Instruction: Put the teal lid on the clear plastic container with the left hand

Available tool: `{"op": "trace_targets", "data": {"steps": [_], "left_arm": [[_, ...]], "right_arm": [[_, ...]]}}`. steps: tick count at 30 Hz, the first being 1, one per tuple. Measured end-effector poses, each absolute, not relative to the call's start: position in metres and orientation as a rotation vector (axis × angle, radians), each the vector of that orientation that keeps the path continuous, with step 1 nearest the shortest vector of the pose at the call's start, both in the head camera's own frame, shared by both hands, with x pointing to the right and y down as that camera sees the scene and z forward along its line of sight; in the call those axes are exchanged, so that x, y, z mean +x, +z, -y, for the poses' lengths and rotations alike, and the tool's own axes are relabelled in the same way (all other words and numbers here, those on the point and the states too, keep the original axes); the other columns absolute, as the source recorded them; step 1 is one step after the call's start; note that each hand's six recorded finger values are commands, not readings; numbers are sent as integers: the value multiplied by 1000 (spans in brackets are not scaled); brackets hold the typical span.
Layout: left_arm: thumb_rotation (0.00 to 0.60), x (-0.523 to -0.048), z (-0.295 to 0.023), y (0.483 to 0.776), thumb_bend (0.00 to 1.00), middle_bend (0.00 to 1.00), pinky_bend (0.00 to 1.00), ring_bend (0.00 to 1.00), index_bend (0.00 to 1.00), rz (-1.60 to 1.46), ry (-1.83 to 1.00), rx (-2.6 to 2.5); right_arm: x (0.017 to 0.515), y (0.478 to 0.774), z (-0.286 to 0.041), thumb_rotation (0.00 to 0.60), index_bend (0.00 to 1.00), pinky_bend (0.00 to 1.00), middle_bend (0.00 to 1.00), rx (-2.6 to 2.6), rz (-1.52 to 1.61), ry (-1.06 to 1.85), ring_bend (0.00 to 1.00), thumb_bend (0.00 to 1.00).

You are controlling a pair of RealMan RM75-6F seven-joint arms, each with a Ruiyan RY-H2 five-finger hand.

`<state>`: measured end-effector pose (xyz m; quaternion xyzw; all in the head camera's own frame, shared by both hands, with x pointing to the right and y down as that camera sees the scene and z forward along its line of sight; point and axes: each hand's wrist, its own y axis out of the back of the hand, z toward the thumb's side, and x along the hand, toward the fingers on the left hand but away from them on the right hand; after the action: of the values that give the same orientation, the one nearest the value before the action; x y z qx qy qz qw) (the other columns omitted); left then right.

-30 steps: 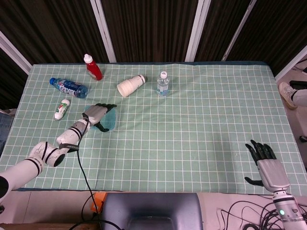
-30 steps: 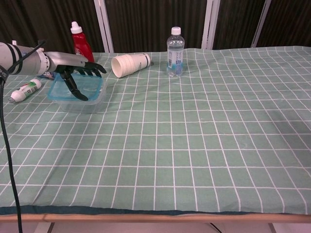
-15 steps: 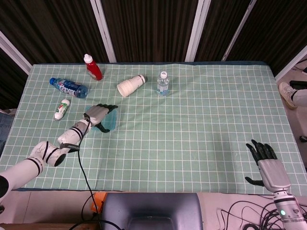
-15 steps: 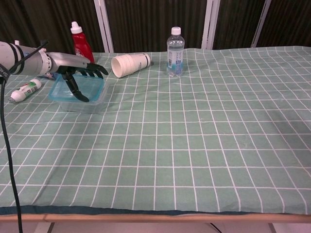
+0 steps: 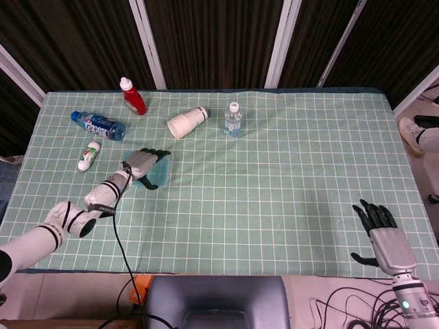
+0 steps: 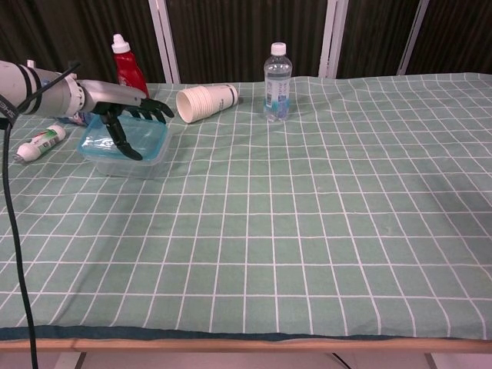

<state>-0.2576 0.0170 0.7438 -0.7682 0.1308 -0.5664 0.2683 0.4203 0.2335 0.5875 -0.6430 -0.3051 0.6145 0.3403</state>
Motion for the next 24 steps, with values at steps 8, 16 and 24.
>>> {"op": "trace_targets", "data": {"steps": [8,16,24], "left_arm": [[600,-257,-16,740,269,622,696,737,12,-340,-1529,-2058],[600,-255,-15,739,269,623,698,739,12,-326,-1531,-2045],[600,-256,-17,742,269,624,699,740,12,-310,-1545,-2030]], "right_arm": [[420,586,-234,600,0,0,0,-1674,798,1595,0,62],[421,586,-233,600,0,0,0,-1673,798,1596,0,62],[421,585,-234,600,0,0,0,-1671,800,1595,0,62]]}}
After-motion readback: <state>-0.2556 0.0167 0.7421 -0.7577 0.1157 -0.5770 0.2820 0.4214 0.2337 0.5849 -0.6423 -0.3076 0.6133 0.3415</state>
